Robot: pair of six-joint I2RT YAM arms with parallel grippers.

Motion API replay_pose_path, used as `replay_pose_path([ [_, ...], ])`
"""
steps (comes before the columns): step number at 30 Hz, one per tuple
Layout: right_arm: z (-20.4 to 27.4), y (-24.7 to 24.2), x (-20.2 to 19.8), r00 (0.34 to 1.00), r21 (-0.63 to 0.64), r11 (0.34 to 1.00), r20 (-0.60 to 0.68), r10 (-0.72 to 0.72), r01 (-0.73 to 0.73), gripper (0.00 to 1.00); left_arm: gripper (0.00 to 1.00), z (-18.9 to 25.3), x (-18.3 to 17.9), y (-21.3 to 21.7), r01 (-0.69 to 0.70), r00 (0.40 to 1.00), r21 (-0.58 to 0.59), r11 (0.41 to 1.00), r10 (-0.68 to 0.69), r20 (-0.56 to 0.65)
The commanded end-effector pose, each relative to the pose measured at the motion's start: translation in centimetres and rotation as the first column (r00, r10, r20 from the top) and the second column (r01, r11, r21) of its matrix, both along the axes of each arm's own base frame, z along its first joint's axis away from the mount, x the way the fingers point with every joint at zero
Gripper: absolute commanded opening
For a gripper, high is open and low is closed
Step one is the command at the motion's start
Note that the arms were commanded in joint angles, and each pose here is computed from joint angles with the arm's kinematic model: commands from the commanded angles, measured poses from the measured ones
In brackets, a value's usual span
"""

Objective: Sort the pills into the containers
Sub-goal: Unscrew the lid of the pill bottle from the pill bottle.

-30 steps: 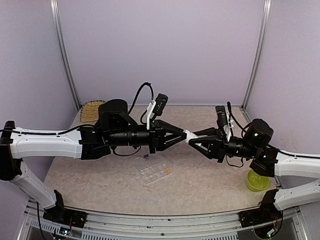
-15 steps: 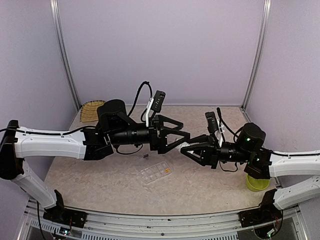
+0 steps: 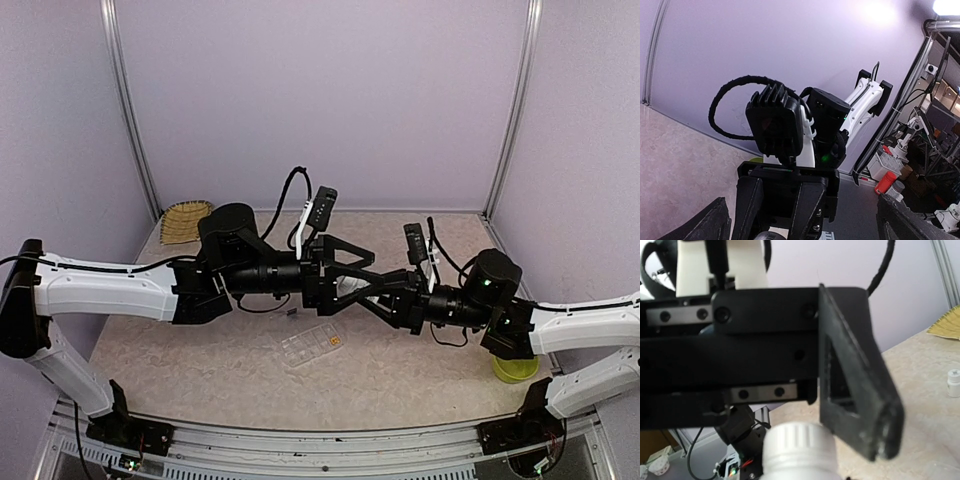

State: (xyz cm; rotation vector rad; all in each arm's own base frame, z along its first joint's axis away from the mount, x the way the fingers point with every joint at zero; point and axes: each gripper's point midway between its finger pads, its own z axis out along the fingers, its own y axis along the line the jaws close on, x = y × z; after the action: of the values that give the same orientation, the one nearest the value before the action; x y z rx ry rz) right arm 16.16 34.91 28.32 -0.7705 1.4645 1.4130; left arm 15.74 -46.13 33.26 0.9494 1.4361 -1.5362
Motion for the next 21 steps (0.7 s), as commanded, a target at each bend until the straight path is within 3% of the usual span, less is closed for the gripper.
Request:
replay_pose_path([
  [1,2.9,-0.5,0.1,0.999,0.081,0.996,0.035,-0.039,0.036,0.08,0.99,0.1,-1.0,-0.1,0.033,0.999,-0.013,0.999,-0.032,0.027],
  [13,3.4,-1.6,0.9,0.992,0.080,0.990,0.044,-0.119,0.115,0.08,0.98,-0.4,-1.0,0.0,0.031,0.999,0.008,0.999,-0.031,0.026],
  [21,2.8,-3.4,2.6,0.968,0.046,0.968,0.039,-0.247,0.245,0.08,0.97,0.4,-1.0,0.9,-0.003,0.998,-0.002,1.000,0.003,0.057],
])
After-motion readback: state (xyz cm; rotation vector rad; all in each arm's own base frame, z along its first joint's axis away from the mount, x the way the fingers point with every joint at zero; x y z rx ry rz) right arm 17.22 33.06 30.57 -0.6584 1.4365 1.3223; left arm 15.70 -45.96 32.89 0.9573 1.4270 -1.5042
